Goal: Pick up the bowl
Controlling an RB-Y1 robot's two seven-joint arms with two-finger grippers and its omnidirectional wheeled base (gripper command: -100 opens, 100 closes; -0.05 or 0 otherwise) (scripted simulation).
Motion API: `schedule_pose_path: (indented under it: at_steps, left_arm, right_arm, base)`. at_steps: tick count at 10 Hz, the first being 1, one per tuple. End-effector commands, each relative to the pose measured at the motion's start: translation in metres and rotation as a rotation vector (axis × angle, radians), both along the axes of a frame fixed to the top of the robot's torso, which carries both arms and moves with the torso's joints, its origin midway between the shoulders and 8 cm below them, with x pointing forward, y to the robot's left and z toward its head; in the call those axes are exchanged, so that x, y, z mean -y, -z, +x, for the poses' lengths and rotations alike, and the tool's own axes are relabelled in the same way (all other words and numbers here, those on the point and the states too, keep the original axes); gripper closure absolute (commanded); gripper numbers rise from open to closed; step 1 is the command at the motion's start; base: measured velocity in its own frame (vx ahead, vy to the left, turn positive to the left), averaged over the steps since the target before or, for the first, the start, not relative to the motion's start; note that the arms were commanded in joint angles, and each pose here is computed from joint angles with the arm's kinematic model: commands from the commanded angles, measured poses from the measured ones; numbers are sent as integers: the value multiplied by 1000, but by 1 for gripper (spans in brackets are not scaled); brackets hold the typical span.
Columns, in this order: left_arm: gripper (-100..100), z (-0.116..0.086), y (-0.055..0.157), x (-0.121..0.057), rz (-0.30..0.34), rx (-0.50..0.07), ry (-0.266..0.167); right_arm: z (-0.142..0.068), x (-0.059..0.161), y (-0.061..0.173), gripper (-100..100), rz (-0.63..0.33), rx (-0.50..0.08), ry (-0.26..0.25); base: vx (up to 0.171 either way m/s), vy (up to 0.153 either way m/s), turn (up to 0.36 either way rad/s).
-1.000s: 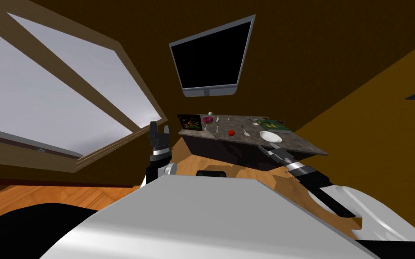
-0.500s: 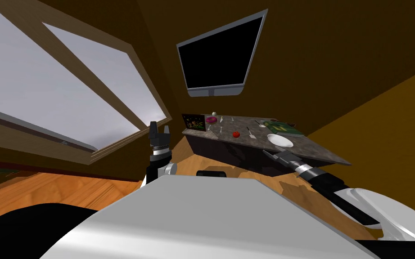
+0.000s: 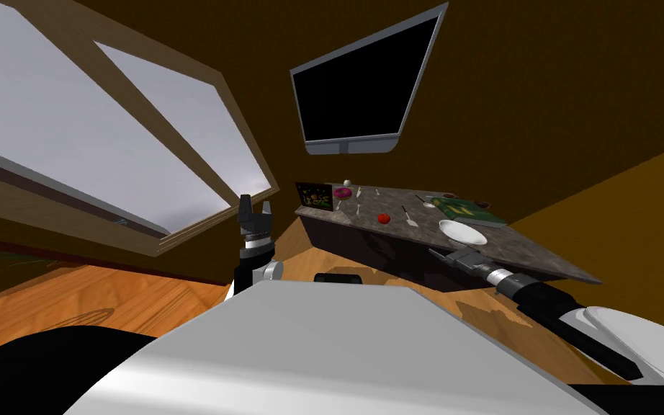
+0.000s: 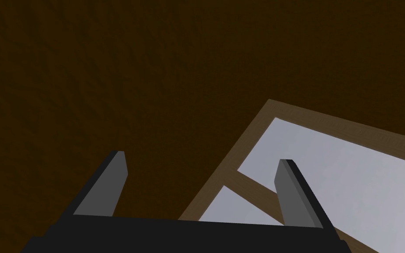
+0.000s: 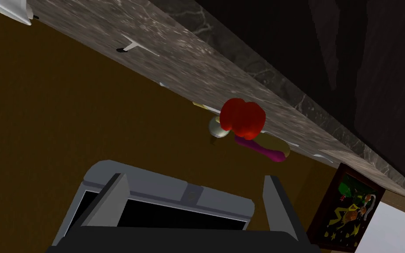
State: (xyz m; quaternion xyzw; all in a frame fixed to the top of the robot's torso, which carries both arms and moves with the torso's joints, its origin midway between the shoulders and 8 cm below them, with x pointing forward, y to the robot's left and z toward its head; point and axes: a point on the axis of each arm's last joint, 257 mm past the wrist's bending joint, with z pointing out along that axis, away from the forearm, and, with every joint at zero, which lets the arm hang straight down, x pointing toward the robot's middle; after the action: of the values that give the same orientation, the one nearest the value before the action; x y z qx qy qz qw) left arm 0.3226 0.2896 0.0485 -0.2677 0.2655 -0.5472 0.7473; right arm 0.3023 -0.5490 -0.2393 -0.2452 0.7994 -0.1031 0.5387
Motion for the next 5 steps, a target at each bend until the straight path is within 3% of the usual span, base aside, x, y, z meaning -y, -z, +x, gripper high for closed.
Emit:
schedule_pose_path:
  at_steps: [1, 2, 5]
  left_arm:
    - [0, 0, 0, 0, 0, 0, 0]
    - [0, 0, 0, 0, 0, 0, 0]
    - [0, 0, 0, 0, 0, 0, 0]
  right_arm:
    - [-9, 21, 8, -100, -67, -60, 1]
    - [-11, 22, 11, -100, -84, -74, -2]
    - [-32, 57, 25, -100, -193, -182, -1]
  base:
    - [55, 3, 141]
    - [47, -2, 50]
    - [42, -9, 78]
